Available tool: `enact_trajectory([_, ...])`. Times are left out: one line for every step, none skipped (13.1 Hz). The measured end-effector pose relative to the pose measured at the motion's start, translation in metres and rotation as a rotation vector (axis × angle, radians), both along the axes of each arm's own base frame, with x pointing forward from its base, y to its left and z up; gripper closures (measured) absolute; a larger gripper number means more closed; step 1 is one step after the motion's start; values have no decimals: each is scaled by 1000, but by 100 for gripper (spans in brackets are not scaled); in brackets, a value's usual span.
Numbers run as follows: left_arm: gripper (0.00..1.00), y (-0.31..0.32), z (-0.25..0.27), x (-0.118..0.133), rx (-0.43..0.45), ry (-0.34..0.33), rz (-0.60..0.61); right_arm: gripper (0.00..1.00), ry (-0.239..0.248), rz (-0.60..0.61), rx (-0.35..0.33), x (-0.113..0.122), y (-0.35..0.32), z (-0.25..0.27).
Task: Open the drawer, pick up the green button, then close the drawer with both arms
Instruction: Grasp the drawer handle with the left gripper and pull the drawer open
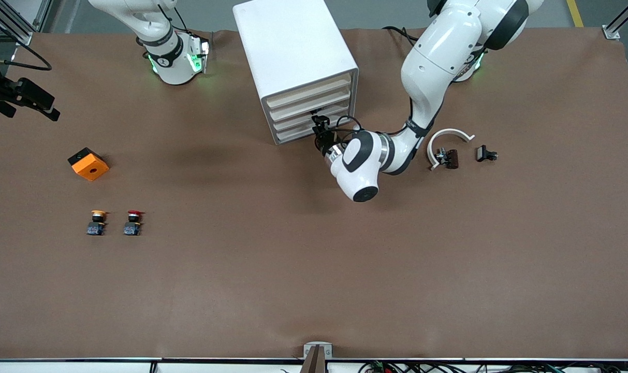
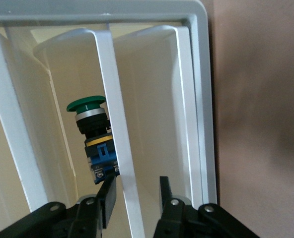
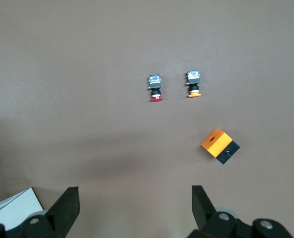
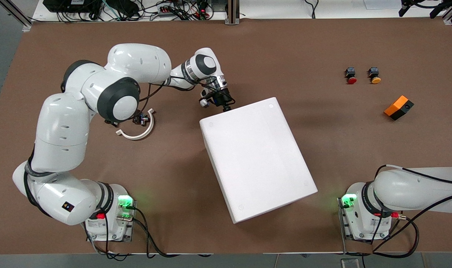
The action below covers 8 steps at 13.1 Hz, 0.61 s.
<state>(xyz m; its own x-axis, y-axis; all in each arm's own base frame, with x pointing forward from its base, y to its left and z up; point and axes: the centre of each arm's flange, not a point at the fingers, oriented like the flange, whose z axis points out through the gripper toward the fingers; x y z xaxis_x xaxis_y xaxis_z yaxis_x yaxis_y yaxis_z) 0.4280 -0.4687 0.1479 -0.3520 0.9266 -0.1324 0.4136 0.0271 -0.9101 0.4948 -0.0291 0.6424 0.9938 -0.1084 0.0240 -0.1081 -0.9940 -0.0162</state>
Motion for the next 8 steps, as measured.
enact_trajectory([57, -3, -2, -4, 0, 5, -5, 0, 0, 2, -1, 0, 0, 0])
enact_trajectory([58, -7, -4, -9, 0, 10, -11, 0, -1, 3, -1, 0, 0, 0])
enact_trajectory([58, -9, -6, -13, 2, 13, -17, 0, -1, 4, -1, 0, 0, 0])
enact_trajectory([62, -11, -7, -15, 3, 15, -21, 0, -1, 4, -1, 0, 0, 0])
enact_trajectory([64, -11, -8, -16, 3, 16, -22, 0, -1, 4, -1, 0, 0, 0])
enact_trajectory([64, -13, -8, -17, 3, 17, -25, 0, -1, 4, -1, 0, 0, 0])
enact_trajectory([73, -16, -8, -21, 3, 17, -33, 0, -2, 4, -1, 0, 0, 1])
enact_trajectory([85, -19, -7, -25, 7, 21, -41, 0, -8, 5, -1, 0, 0, 3])
